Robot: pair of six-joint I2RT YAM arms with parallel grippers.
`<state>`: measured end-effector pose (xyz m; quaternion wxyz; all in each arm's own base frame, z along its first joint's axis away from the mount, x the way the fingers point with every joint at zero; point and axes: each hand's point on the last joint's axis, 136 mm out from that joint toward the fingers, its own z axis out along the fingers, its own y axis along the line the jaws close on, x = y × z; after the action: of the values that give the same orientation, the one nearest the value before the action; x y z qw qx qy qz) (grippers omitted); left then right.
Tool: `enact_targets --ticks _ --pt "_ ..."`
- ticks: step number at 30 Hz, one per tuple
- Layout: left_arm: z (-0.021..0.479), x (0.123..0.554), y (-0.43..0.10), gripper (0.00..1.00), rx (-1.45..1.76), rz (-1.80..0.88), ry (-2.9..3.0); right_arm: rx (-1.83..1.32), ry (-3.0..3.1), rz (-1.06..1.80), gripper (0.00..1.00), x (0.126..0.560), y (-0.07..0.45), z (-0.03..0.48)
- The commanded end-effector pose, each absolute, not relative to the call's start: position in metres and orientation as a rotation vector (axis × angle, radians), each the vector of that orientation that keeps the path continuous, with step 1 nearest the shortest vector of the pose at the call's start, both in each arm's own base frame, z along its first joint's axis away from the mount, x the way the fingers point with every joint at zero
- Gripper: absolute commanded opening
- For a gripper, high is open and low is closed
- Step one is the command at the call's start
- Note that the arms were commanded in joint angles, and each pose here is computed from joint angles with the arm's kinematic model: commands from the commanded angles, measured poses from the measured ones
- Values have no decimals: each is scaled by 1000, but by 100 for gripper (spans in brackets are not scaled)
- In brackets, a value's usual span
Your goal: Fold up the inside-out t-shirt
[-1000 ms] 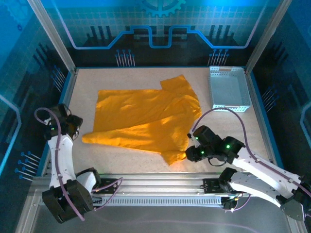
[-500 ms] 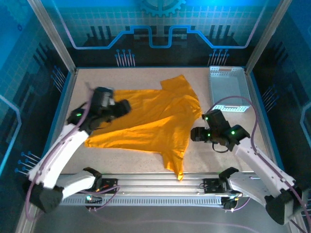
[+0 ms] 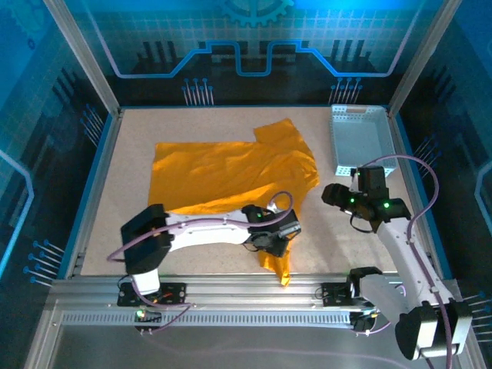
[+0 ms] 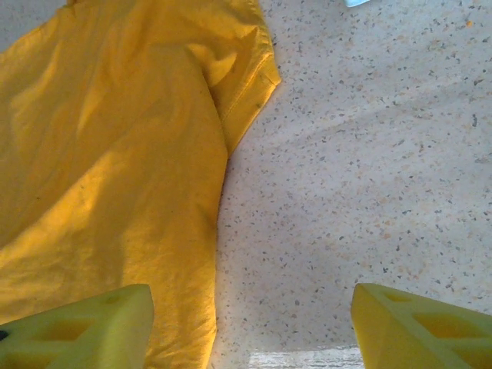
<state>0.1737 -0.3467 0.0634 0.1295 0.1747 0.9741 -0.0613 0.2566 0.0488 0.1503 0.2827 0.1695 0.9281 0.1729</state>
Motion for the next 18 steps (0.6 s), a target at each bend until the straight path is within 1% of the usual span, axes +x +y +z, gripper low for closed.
enact_targets --ticks 1,5,11,14,18 --pt "53 180 -360 69 465 -174 2848 396 2447 551 70 257 58 158" --pt "28 190 -343 66 408 -34 2883 389 2465 559 70 256 60 151" --pt "2 202 -282 46 281 169 2920 323 2505 546 69 261 72 143" --pt "-3 201 -242 30 198 234 2932 239 2541 503 69 267 86 139" --pt "2 197 -189 25 65 222 2918 112 2584 444 69 281 111 134"
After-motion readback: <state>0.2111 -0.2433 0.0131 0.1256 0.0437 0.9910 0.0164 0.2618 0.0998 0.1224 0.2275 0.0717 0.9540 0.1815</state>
